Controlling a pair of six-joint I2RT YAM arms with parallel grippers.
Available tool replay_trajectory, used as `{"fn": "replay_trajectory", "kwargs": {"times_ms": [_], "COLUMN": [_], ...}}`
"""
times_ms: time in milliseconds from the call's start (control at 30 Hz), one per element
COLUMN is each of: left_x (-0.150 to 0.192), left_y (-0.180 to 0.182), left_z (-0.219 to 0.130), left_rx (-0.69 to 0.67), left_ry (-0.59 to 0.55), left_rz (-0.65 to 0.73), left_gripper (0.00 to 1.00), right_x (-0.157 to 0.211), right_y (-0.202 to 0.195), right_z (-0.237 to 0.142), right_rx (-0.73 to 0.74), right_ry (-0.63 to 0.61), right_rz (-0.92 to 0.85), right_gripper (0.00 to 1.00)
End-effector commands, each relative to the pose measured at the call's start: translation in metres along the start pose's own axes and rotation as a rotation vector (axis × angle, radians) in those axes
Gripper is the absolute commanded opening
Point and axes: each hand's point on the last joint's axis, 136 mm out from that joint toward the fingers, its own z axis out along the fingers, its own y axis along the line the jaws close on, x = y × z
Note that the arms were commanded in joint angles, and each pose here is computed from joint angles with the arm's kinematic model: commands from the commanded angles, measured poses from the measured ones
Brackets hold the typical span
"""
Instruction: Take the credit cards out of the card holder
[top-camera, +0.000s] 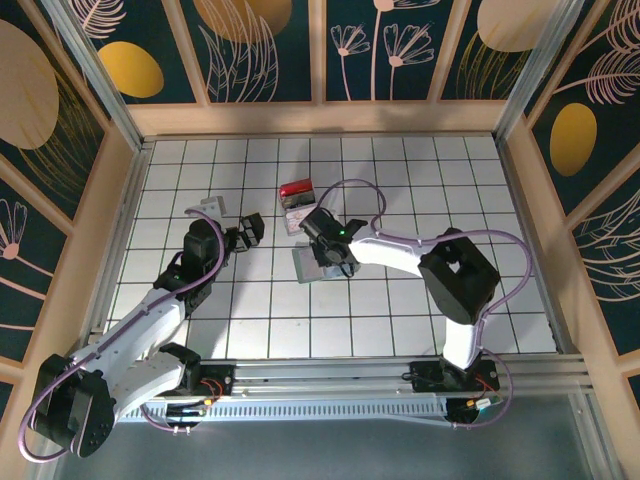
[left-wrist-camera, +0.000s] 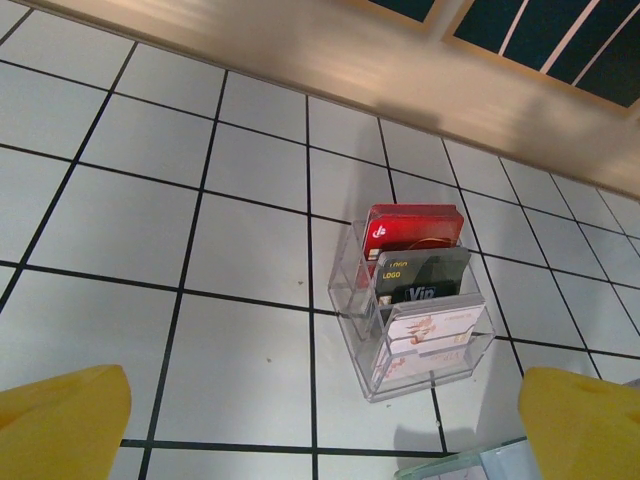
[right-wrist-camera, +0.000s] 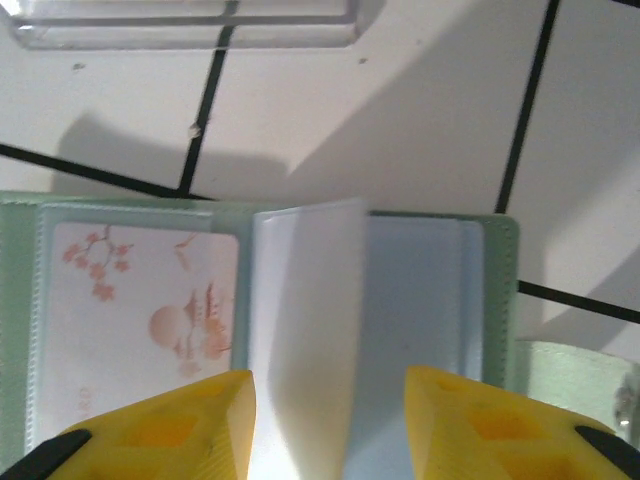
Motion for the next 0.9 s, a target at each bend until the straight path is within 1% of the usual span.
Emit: {"fn": "replay_trajectory", "kwargs": {"times_ms": [0,167,333,500,600,767,867], "left_x": [-0.009,0.005,0.026,0.049,0.067,0.091,0.101], "left_y": [-0.001,-0.006,-0.021,-0.031,-0.032,-0.046,-0.051], "left_z": [-0.001,0.002,0.007,0.016,0.023,0.033,0.040], "left_rx": [-0.010,-0.014,-0.057,-0.085,-0.107,-0.088,-0.094], "left_ry": [-0.012,0.017,0.049,0.096,0.136,0.186,0.201], "left_rz": [0.021,0.048,0.133,0.202,0.248,0.313,0.345], "left_gripper": [0.99,0.99,0.99,0.99,0.99,0.99,0.99], "right_x": [-0.006,0.001,0.013,0.018,0.013,-0.004,-0.014], "right_y": [-0.014,-0.025,-0.036,-0.038,-0.039,-0.043,-0.041], "right_z": [-0.012,-0.005,0.005,0.008,0.002,-0.018,-0.028], "right_rx": [0.016,0.020,0.000,-0.021,-0.025,-0.037,-0.091], "right_ry": [-0.031,-0.014,0.014,0.028,0.016,-0.035,-0.054], "right_rz": [0.054,0.082,0.127,0.144,0.148,0.167,0.198], "right_gripper": [0.42,0.38,0.35,0.32,0.28,0.27,0.27]}}
